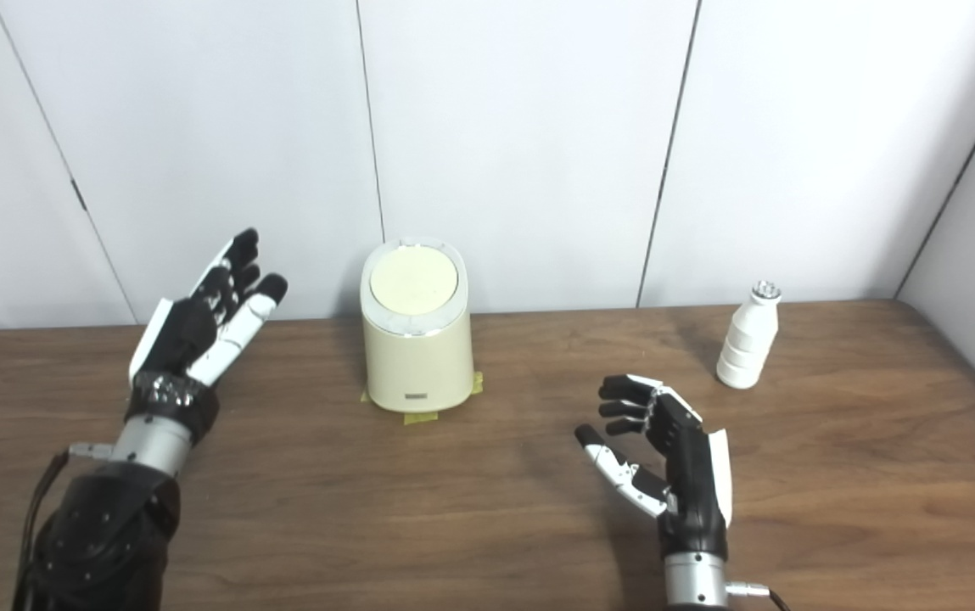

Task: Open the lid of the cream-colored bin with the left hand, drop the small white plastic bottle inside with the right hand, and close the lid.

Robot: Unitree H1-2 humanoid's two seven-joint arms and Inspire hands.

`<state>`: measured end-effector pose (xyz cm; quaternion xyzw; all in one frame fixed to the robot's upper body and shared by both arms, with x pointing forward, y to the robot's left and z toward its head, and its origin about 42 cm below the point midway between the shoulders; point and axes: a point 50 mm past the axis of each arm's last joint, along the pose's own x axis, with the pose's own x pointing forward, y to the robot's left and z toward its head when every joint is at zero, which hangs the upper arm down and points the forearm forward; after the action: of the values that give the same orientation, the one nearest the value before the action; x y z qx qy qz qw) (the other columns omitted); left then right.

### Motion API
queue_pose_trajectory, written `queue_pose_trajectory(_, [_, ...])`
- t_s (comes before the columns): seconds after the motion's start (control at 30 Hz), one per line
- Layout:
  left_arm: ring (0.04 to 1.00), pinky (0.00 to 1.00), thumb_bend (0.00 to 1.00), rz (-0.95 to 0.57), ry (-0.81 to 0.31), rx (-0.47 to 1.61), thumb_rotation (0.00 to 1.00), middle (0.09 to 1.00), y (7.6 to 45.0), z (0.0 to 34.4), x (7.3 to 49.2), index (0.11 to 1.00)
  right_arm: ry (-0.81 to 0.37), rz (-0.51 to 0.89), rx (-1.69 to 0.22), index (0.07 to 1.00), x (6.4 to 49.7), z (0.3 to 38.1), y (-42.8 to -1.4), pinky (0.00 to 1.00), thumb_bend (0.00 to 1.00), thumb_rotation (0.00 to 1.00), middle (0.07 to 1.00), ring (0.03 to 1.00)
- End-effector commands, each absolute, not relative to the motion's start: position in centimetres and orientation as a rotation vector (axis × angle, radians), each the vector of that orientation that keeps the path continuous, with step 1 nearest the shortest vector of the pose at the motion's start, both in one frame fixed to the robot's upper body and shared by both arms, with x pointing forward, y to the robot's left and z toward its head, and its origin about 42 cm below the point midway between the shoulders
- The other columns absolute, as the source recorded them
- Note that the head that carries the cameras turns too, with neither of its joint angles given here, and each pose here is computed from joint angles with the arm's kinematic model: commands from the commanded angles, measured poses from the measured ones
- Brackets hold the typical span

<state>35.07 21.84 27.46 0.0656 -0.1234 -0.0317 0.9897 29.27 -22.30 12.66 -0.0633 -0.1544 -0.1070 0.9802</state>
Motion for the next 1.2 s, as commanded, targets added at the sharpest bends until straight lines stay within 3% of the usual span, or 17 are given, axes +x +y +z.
queue_pose_trajectory(0.0, [1.000, 1.00, 0.81, -0.065, -0.356, 0.166, 0.59, 1.000, 21.2, 30.9, 35.9, 1.000, -0.321, -0.208, -0.142, 0.607, 29.4, 11.9, -22.2, 0.49, 0.33, 0.05, 0.620, 0.583])
queue_pose_trajectory(0.13, [1.000, 1.00, 0.83, -0.042, -0.395, 0.221, 0.53, 1.000, 20.5, 32.7, 36.9, 1.000, -0.322, -0.207, -0.142, 0.605, 29.5, 11.8, -22.2, 0.49, 0.33, 0.05, 0.618, 0.580])
queue_pose_trajectory(0.23, [0.997, 0.93, 0.83, -0.007, -0.408, 0.261, 0.51, 1.000, 19.6, 33.9, 37.6, 1.000, -0.321, -0.208, -0.138, 0.605, 29.6, 11.8, -22.1, 0.50, 0.33, 0.06, 0.620, 0.585])
queue_pose_trajectory(0.4, [1.000, 0.95, 0.83, 0.012, -0.378, 0.265, 0.47, 1.000, 18.2, 34.9, 39.0, 1.000, -0.316, -0.210, -0.129, 0.606, 29.7, 11.7, -22.1, 0.50, 0.34, 0.06, 0.620, 0.587])
queue_pose_trajectory(0.67, [1.000, 0.95, 0.91, -0.004, -0.298, 0.287, 0.42, 1.000, 16.3, 34.6, 41.3, 1.000, -0.312, -0.214, -0.134, 0.607, 29.8, 11.6, -22.0, 0.50, 0.33, 0.06, 0.623, 0.589])
queue_pose_trajectory(1.0, [1.000, 0.97, 0.92, -0.043, -0.216, 0.295, 0.36, 1.000, 14.6, 33.5, 43.0, 1.000, -0.320, -0.206, -0.139, 0.610, 29.7, 11.7, -22.4, 0.50, 0.33, 0.04, 0.622, 0.587])
queue_pose_trajectory(1.17, [0.994, 0.91, 0.91, -0.043, -0.181, 0.338, 0.24, 1.000, 13.8, 32.7, 43.6, 1.000, -0.315, -0.207, -0.136, 0.607, 29.7, 11.7, -22.4, 0.50, 0.33, 0.06, 0.621, 0.590])
